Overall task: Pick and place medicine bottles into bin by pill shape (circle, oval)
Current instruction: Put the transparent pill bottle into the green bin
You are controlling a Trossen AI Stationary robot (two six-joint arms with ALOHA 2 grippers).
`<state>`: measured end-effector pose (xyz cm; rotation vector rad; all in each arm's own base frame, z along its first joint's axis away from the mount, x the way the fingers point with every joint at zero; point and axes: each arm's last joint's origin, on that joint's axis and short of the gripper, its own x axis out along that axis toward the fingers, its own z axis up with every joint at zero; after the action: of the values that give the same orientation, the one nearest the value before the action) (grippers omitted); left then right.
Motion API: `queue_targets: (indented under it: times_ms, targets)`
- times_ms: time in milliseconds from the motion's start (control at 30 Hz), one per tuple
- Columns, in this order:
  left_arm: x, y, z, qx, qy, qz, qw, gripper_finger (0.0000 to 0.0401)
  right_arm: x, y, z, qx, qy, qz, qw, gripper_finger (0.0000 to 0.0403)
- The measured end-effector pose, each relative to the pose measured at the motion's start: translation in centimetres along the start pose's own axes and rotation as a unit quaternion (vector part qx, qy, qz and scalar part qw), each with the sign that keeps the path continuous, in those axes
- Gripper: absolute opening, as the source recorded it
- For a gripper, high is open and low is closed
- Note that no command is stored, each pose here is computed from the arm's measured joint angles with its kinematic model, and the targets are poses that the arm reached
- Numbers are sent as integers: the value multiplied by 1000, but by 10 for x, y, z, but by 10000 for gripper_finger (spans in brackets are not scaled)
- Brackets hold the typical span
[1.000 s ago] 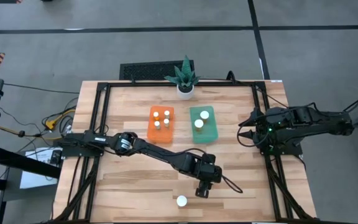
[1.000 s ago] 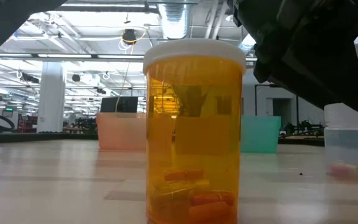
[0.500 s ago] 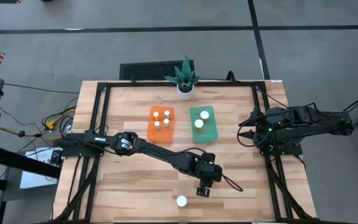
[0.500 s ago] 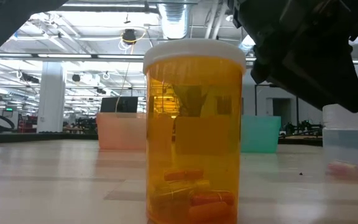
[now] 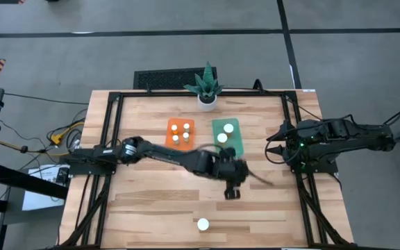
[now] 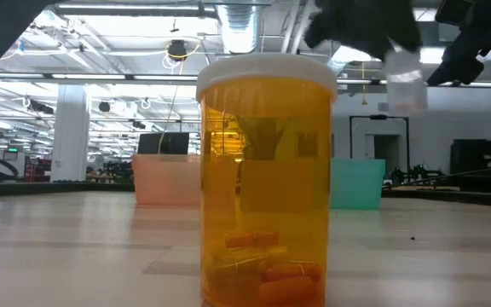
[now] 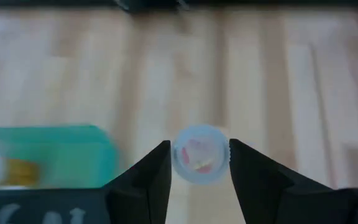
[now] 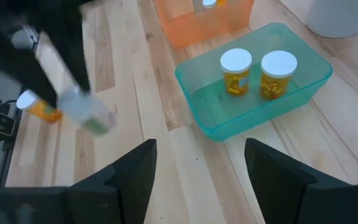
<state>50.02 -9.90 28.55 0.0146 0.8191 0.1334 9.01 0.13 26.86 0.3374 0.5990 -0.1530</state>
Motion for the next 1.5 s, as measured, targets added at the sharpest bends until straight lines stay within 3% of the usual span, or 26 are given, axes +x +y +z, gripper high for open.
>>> queue_targets:
  times_ms: [100, 200, 400, 600, 767, 1500]
  targets:
    - [-15, 28, 11, -7, -15, 45, 999, 136, 0, 0, 0, 0, 0, 0, 1000, 255]
    - [-11, 58, 15, -17, -13, 71, 997, 136, 0, 0, 0, 0, 0, 0, 1000, 255]
    - [13, 105, 11, -28, 19, 84, 996, 136, 0, 0, 0, 0, 0, 0, 1000, 255]
    - [34, 134, 4, -28, 41, 79, 996, 136, 0, 0, 0, 0, 0, -1, 1000, 255]
    - [55, 138, -4, -30, 54, 60, 996, 136, 0, 0, 0, 0, -1, -1, 1000, 255]
    - [93, 137, -24, -24, 86, 65, 994, 136, 0, 0, 0, 2, -1, -2, 1000, 255]
